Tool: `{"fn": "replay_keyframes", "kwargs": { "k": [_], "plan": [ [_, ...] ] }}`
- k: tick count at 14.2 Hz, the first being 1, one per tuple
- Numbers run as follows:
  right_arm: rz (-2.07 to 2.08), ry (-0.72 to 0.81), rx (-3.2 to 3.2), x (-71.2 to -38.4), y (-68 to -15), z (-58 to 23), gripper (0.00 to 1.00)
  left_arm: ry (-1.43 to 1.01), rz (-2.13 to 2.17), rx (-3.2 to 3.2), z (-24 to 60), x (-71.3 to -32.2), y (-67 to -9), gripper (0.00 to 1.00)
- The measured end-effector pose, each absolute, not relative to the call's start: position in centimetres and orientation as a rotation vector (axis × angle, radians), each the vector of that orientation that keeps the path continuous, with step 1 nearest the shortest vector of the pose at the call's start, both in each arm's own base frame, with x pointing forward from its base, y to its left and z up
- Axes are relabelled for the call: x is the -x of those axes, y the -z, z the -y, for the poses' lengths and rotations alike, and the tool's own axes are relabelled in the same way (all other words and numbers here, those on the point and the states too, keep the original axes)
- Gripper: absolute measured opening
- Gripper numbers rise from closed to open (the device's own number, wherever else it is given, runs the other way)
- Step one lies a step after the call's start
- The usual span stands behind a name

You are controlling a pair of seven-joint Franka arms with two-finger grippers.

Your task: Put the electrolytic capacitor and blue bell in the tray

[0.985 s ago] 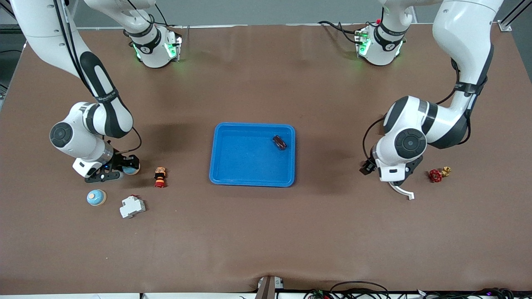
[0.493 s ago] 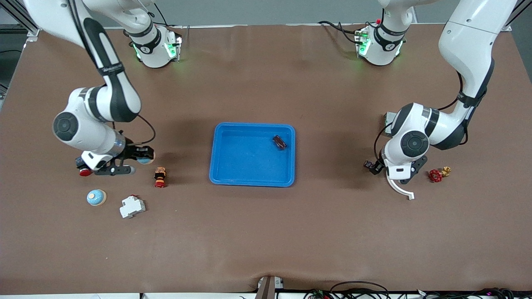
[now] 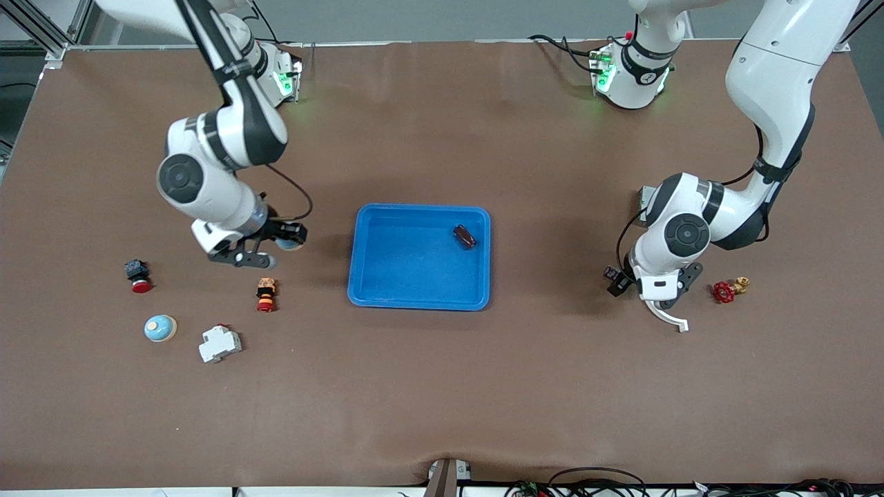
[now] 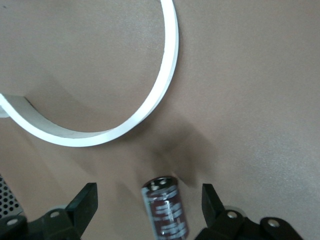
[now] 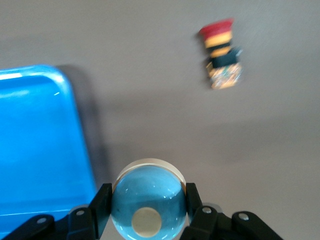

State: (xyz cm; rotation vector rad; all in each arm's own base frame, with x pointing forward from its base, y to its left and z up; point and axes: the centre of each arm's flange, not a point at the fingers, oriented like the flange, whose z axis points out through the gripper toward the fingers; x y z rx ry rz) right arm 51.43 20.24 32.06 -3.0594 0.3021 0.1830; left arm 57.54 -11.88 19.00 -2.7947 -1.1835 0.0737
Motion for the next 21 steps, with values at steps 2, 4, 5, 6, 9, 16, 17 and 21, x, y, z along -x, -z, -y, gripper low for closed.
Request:
{"fn": "replay_keyframes", "kwargs": {
  "k": [2,4,5,6,9,16,17,21],
  "plan": [
    [-0.388,-0.167,3.056,-49.2,-32.4,-25.1,0.64,-0.072,1.184,2.802,12.0,-57.5,-18.8,0.91],
    [-0.448,-0.125,3.04,-47.6,-32.3,-28.4,0.64,-0.081,1.182,2.802,12.1,-57.4,-18.4,0.86],
    [-0.476,-0.111,3.032,-47.0,-32.1,-29.5,0.64,-0.09,1.18,2.801,12.1,-57.2,-18.1,0.79],
    [-0.502,-0.099,3.025,-46.6,-31.9,-30.2,0.64,-0.099,1.178,2.799,12.1,-57.1,-17.8,0.69],
    [-0.554,-0.075,3.014,-45.7,-30.2,-32.3,0.64,-0.092,1.176,2.809,12.4,-57.1,-17.8,0.53],
    [-0.638,-0.005,2.993,-43.8,-23.7,-36.3,0.64,-0.008,1.279,2.809,19.0,-56.8,-20.8,0.34],
    [-0.645,0.001,2.992,-43.6,-22.8,-36.6,0.64,0.012,1.298,2.823,20.8,-56.8,-21.9,0.34],
    [-0.665,0.023,2.986,-43.3,-20.7,-37.3,0.64,0.084,1.391,2.87,27.7,-57.3,-26.7,0.34]
  ]
}}
